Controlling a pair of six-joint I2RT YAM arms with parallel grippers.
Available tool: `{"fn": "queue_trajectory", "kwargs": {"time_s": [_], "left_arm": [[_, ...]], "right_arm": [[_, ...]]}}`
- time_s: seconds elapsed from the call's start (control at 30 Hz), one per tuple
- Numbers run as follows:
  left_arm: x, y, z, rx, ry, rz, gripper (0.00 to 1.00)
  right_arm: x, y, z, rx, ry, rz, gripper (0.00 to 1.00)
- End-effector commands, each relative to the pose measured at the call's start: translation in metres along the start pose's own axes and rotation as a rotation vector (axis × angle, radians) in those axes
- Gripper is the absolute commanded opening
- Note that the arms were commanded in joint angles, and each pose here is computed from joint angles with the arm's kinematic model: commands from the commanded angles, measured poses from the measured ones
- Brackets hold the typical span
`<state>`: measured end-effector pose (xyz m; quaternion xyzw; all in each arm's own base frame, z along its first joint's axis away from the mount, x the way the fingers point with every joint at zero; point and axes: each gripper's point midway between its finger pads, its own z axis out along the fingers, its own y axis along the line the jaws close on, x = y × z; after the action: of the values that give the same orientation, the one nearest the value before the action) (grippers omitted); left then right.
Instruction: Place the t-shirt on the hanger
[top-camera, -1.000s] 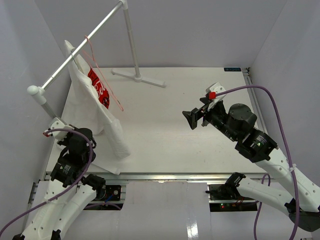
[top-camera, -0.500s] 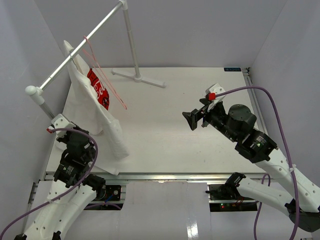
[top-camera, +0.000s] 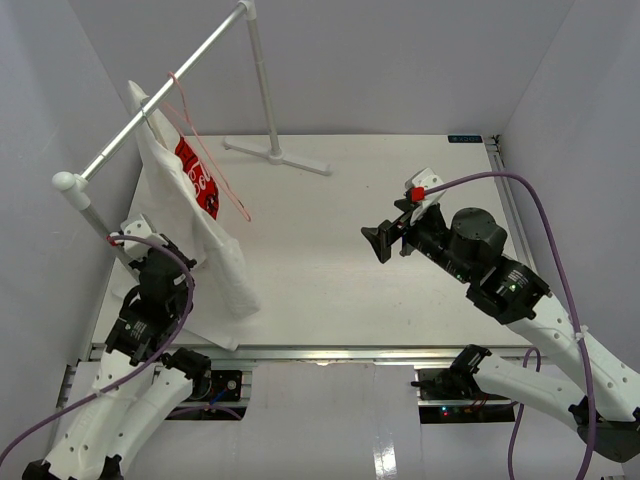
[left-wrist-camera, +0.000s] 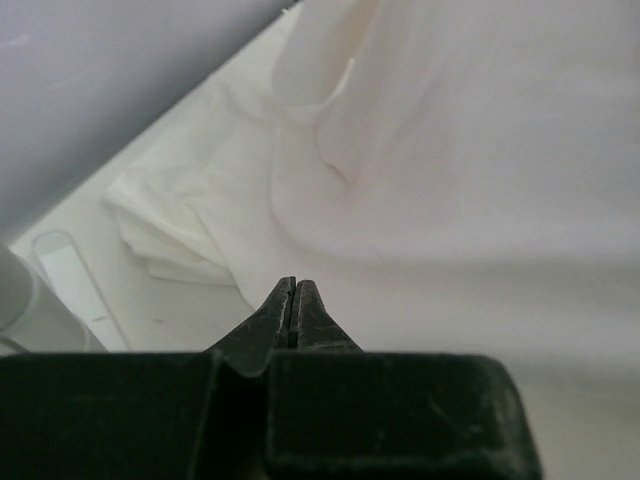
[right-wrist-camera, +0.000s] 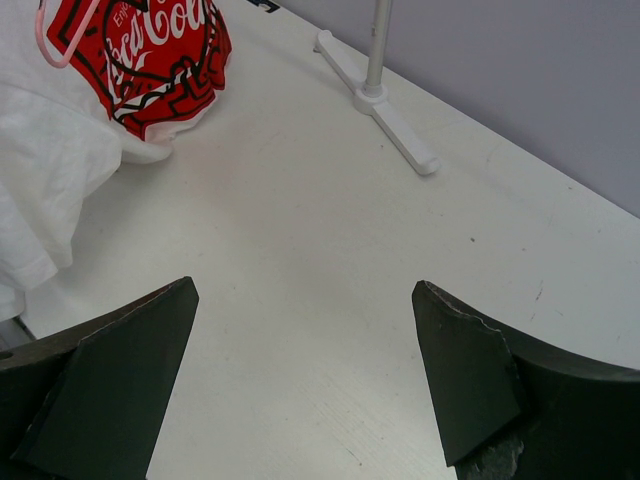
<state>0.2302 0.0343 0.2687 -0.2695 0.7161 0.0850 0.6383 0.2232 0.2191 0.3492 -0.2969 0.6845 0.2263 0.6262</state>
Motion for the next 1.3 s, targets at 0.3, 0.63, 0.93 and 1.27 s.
{"fn": "queue_trajectory", "kwargs": {"time_s": [0.3, 0.63, 0.93, 1.27], "left_arm": [[0.011, -0.075, -0.079, 0.633, 0.241, -0.141, 0.55], [0.010, -0.092, -0.126, 0.885, 0.327, -0.097, 0.75], [-0.124, -0.096, -0.174, 1.094, -0.111, -0.221, 0.93], [-0.104, -0.226, -0.139, 1.319, 0.159, -0.173, 0.98]], "right_arm": [[-0.003, -0.004, 0.007, 0.021, -0.009, -0.002, 0.94], [-0.001, -0.007, 0.010, 0.040, -0.006, 0.001, 0.94], [0.007, -0.019, 0.015, 0.119, 0.012, 0.027, 0.90], [0.041, -0.034, 0.017, 0.261, 0.067, 0.178, 0.90]]}}
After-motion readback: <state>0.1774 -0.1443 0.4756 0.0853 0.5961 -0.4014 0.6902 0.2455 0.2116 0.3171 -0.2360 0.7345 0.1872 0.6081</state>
